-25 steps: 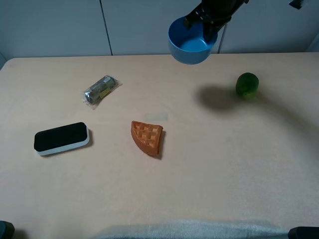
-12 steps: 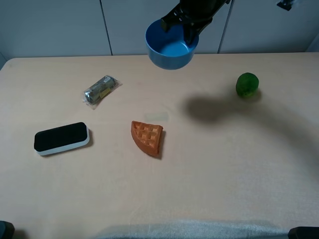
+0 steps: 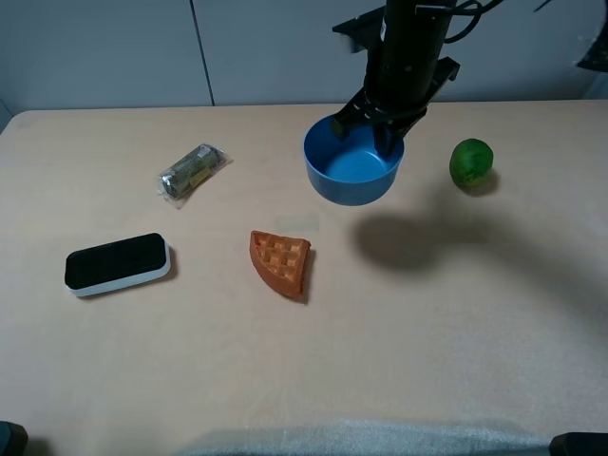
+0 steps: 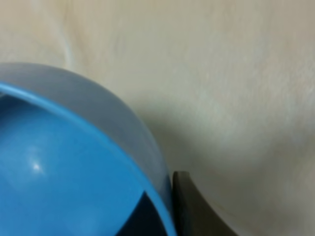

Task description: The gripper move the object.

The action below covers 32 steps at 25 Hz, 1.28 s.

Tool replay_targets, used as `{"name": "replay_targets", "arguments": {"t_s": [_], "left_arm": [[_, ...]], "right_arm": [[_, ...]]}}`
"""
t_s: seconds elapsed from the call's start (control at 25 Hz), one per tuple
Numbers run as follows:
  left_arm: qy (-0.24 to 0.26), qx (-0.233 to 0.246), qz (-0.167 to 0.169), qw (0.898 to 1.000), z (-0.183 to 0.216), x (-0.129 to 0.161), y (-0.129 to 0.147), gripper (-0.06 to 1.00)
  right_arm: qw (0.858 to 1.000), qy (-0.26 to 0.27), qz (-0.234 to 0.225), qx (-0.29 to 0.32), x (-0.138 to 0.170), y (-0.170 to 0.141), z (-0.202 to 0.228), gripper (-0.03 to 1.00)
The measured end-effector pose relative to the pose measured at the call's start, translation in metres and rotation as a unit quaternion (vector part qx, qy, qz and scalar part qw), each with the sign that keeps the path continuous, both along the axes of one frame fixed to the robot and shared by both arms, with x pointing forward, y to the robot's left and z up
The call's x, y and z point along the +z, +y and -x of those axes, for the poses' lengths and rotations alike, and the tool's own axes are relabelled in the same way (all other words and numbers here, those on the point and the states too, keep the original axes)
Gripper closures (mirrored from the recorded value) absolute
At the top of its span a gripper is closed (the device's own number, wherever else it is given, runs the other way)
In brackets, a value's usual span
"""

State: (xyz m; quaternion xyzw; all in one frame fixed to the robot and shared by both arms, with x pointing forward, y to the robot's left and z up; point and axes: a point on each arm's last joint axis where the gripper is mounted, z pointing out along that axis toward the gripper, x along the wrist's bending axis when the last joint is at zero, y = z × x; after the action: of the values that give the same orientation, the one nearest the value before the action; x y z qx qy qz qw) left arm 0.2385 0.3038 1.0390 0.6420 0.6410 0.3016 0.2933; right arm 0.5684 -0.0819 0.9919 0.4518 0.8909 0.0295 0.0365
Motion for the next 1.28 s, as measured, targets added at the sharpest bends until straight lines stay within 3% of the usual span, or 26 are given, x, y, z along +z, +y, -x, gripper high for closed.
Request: {"name": "replay_targets", "arguments": {"t_s": [0.72, 1.28], "left_arm": [[0.000, 0.000, 0.000, 1.000, 0.000, 0.000, 0.000, 0.18], [0.000, 0.000, 0.000, 1.000, 0.000, 0.000, 0.000, 0.18]], "right_arm": [[0.995, -0.013, -0.083, -0.049, -0.035, -0.048, 0.094, 0.99], [0.995, -0.020, -0.086, -0.051, -0.045, -0.048, 0.094, 0.99]]}}
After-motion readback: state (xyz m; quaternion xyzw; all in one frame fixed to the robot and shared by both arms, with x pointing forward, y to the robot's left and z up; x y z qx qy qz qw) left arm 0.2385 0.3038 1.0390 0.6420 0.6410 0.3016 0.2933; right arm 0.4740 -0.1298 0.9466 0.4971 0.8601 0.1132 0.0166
